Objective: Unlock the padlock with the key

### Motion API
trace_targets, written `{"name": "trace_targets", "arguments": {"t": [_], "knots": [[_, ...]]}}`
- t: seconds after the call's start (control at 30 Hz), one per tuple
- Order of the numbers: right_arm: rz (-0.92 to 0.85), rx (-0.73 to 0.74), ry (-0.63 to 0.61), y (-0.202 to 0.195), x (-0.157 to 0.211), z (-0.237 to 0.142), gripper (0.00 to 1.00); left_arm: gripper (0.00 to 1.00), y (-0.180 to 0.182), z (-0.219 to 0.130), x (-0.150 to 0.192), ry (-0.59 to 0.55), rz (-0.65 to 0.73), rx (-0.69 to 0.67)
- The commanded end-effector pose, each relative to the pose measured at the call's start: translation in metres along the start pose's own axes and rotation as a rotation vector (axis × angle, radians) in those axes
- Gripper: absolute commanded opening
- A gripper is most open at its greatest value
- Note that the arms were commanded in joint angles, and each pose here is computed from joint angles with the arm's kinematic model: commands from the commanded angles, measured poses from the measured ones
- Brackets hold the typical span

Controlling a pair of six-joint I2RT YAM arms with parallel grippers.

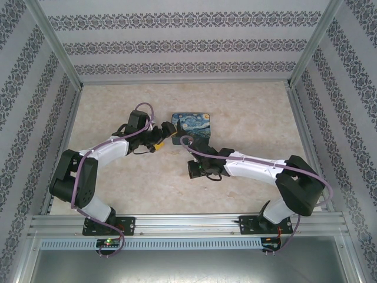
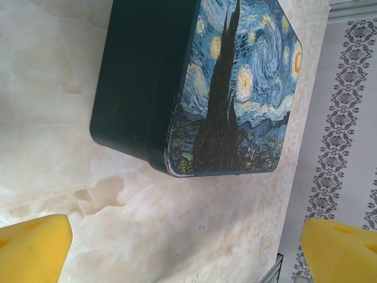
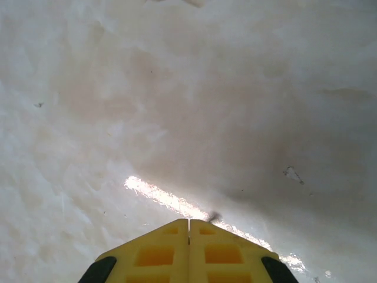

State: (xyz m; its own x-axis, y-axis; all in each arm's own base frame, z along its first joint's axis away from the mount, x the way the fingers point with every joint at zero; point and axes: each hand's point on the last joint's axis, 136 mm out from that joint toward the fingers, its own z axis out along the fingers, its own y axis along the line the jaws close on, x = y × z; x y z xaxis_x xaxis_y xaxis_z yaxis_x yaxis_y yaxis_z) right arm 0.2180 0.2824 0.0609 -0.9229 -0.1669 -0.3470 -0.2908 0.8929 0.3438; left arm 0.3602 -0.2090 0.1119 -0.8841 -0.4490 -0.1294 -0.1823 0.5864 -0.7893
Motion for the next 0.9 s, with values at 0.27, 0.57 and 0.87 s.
{"name": "trace_targets", "arguments": {"t": [0.27,0.57,0.87], "knots": [[0.167,-0.098,-0.195,0.003,-0.045,-0.047,0.00,1.00,-0.025,0.002,0.013,0.075,-0.089,0.132],[0.267,-0.215,-0.386,0.013,-0.094,-0.103,0.00,0.70,-0.071,0.003,0.022,0.162,-0.259,0.337],[0.270,-0.311,-0.481,0.040,-0.134,-0.131,0.00,0.55,-0.105,0.011,0.036,0.242,-0.341,0.430]]}}
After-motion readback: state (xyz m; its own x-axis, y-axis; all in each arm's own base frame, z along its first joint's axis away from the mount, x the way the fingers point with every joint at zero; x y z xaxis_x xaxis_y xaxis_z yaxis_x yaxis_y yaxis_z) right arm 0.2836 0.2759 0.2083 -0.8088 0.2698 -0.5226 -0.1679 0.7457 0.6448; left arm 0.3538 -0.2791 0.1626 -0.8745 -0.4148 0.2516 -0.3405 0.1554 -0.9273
